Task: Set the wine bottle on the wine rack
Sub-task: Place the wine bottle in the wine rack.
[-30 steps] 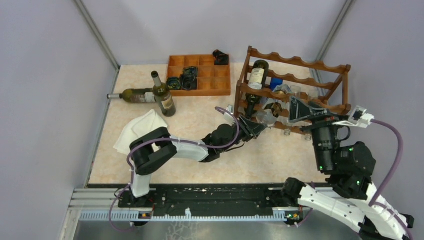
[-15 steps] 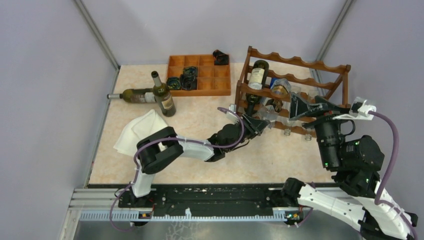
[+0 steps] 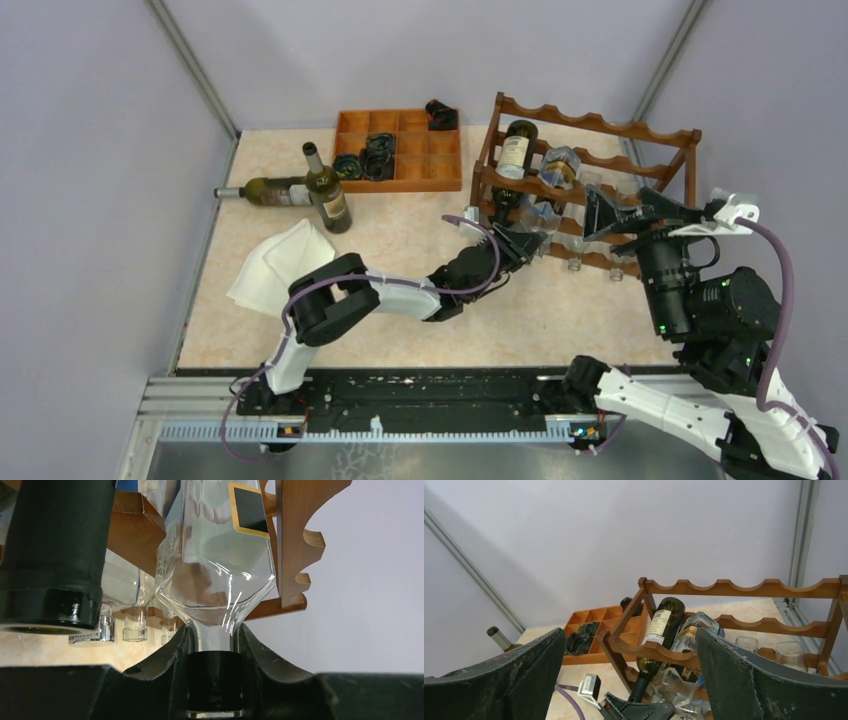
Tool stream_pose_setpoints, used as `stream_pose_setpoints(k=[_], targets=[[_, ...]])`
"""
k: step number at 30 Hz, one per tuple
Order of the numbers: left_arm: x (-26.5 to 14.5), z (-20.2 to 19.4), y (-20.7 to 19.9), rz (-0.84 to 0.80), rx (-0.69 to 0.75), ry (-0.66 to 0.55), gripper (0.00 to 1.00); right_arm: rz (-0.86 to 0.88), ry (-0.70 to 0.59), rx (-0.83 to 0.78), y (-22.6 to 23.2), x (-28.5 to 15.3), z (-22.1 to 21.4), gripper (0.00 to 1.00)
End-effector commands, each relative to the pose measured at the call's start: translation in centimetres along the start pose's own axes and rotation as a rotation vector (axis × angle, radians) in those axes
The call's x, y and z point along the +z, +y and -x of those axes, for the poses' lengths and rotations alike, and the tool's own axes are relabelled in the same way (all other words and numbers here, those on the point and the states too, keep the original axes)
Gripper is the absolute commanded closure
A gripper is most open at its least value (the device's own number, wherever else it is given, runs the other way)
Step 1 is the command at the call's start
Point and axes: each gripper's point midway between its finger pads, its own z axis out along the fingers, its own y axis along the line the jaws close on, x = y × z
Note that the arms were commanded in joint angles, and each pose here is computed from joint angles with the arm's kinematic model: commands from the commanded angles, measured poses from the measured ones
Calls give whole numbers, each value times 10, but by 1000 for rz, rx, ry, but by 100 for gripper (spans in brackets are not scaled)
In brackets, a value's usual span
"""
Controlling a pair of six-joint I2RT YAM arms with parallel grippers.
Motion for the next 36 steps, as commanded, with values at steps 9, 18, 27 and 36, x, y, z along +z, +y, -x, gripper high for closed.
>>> stream_pose_setpoints(k=[9, 18, 27, 36], targets=[[28, 28, -94, -183, -100, -134, 100, 20, -50, -18, -2, -3, 26, 2], [44, 23, -92, -142, -89, -143, 100, 14, -70, -23, -8, -6, 36, 2], [56, 28, -91, -117, -74, -193, 100, 17, -72, -18, -10, -7, 42, 2], [70, 31, -82, -57, -76, -204, 100, 14, -73, -13, -14, -8, 44, 2]])
